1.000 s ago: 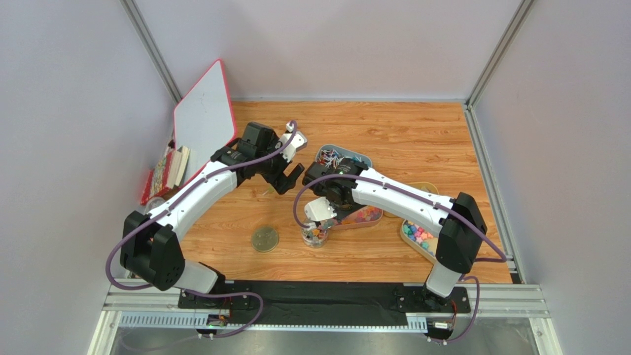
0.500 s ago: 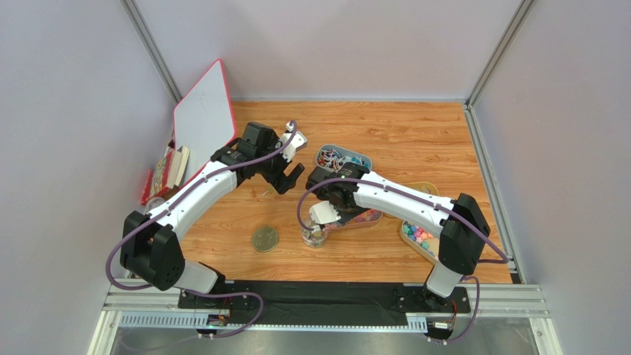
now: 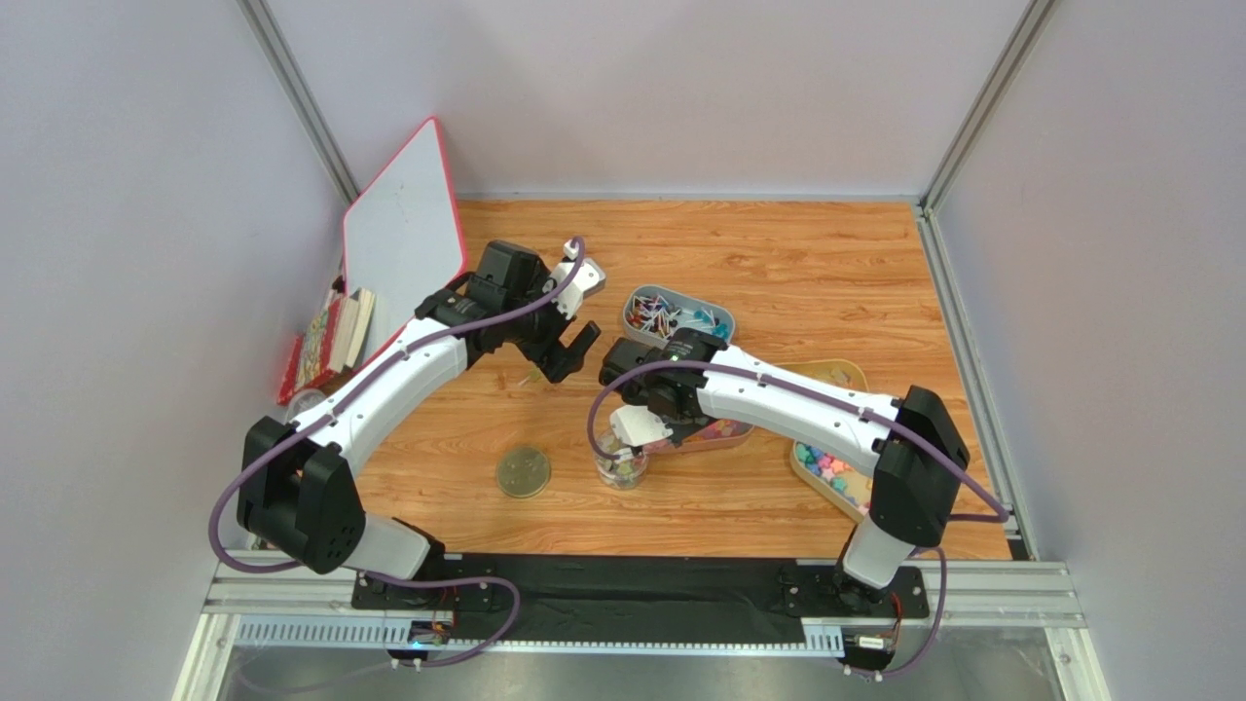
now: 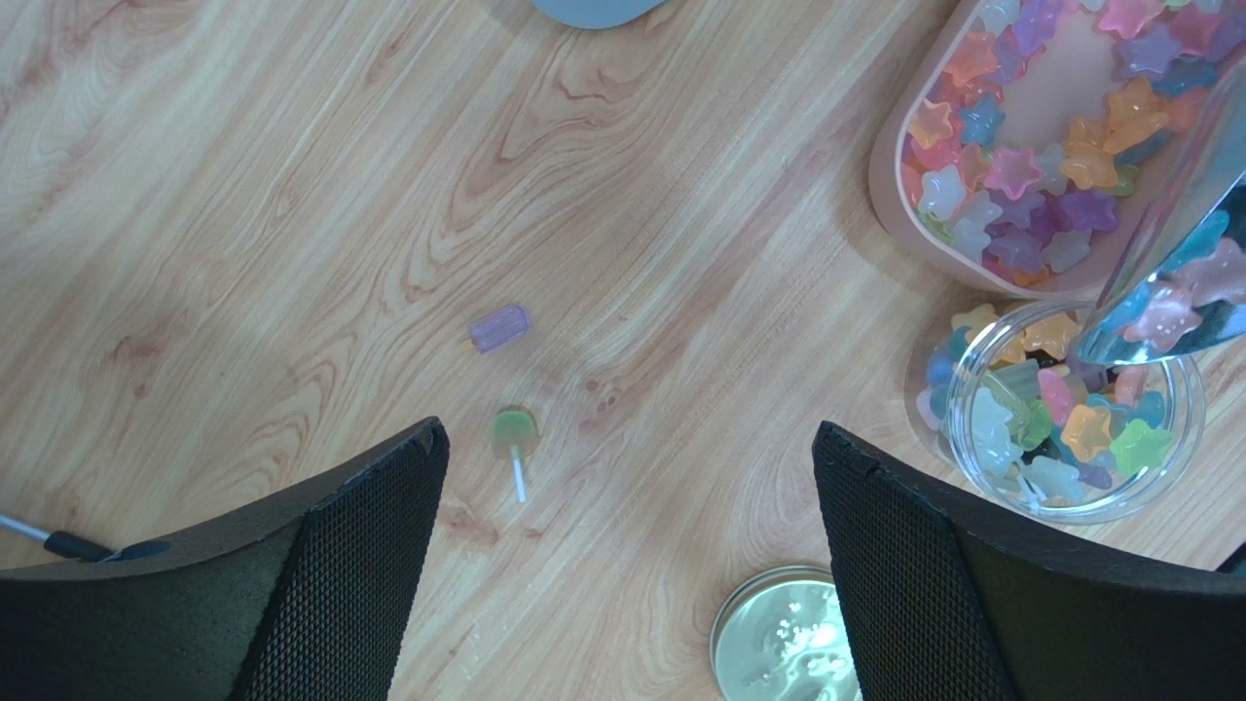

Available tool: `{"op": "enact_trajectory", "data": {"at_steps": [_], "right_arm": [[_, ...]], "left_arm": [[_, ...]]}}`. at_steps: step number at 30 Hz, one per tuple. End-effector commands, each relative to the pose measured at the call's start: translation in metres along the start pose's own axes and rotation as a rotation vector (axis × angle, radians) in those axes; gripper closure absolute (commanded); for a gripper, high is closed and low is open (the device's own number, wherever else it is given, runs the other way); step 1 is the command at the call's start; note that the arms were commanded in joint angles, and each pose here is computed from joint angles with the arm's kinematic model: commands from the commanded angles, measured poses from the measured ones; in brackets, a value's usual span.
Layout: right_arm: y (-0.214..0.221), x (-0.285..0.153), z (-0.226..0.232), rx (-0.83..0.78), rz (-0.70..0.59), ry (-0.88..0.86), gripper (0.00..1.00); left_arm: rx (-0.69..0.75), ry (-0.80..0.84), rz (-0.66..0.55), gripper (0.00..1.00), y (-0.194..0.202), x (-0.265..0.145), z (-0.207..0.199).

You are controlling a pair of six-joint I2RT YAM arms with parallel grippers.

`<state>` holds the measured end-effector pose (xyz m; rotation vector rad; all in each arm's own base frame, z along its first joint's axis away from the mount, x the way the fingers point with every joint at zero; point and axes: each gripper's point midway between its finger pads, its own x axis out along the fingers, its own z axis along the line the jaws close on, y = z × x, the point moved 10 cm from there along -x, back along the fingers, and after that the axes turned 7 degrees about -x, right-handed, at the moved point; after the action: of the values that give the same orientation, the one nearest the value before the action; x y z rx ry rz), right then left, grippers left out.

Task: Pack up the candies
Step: Place the fake candies in the packing bottle, then place the spatula at the center of the board.

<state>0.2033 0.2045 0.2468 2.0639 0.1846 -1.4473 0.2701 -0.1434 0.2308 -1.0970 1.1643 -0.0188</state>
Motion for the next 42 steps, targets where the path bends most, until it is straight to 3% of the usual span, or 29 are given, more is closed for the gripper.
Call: {"op": "enact_trajectory", "data": {"at_steps": [1,18,25,31,34,35,38,42], "right_arm": [[0.007,-0.026,0.016,-0.116,0.153,-0.089,1.00],[0.006,-0.035,0.020,-0.163,0.273,-0.077,1.00],[0.040,-0.027,0.038,-0.058,0.298,-0.120,1.00],[0.098,-0.019,0.047,0.289,0.201,-0.175,1.00],[0.132,0.001,0.048,0.599,0.044,-0.213,1.00],[0.154,0.017,0.050,0.768,-0.022,-0.235,1.00],[0.193,0.059,0.056,1.088,-0.094,-0.295,1.00],[0.236,0.107,0.054,1.375,-0.140,-0.367,1.00]], "left_arm": [[0.014,0.003,-0.064,0.00,-0.012,-0.008,0.000],[0.018,-0.002,-0.080,0.00,-0.013,-0.013,-0.001],[0.020,-0.014,-0.078,0.00,-0.015,-0.013,0.001],[0.022,-0.071,-0.089,0.00,-0.021,-0.022,0.004],[0.040,-0.142,-0.113,0.00,-0.031,-0.036,0.008],[0.045,-0.159,-0.131,0.00,-0.037,-0.043,0.009],[0.046,-0.151,-0.142,0.00,-0.053,-0.057,0.008],[-0.037,-0.161,-0.063,0.00,-0.067,-0.054,0.012]]}}
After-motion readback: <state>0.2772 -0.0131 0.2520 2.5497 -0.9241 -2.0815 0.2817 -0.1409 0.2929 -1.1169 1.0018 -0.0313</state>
